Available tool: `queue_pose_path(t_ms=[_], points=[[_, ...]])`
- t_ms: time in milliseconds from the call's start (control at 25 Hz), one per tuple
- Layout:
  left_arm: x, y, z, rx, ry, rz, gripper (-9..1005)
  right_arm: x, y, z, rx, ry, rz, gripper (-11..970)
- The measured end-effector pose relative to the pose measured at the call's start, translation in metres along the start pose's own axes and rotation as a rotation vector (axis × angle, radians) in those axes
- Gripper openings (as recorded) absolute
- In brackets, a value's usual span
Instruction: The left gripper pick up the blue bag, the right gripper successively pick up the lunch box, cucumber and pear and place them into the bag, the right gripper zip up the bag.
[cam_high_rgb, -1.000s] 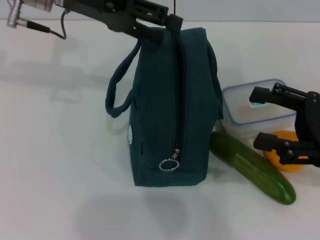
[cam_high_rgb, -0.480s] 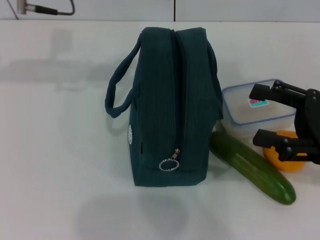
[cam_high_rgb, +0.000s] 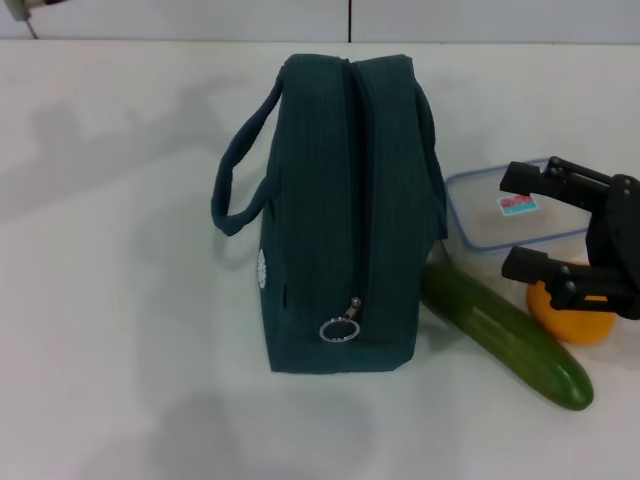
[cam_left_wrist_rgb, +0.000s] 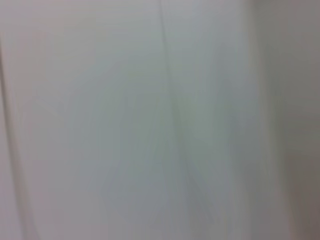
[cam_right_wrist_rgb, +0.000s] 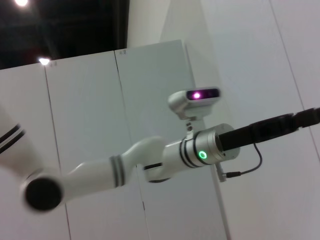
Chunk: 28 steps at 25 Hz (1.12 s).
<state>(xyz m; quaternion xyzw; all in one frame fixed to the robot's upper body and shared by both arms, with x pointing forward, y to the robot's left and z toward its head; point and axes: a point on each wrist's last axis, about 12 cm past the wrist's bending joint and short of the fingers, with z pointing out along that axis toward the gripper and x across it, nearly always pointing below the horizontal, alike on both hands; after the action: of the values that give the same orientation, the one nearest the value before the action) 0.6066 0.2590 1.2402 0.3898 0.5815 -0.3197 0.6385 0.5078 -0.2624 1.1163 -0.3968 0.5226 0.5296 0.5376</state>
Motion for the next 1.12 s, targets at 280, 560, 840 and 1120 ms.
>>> queue_pose_path(t_ms=[280,560,840,1120], points=[[-0.027,-0.011,-0.017,-0.067,0.115,-0.056,806,0.001,-0.001,0.002,0.003,-0.006,0.003,857],[-0.021,-0.001,-0.014,0.026,0.269,-0.371,729,0.003,-0.001,0.002,0.012,-0.004,0.002,857],[-0.021,-0.003,-0.002,0.106,0.438,-0.493,734,0.005,-0.001,0.001,0.018,-0.01,0.007,858],[-0.028,-0.005,0.01,0.16,0.534,-0.612,739,0.005,-0.001,0.001,0.019,-0.01,0.006,858]])
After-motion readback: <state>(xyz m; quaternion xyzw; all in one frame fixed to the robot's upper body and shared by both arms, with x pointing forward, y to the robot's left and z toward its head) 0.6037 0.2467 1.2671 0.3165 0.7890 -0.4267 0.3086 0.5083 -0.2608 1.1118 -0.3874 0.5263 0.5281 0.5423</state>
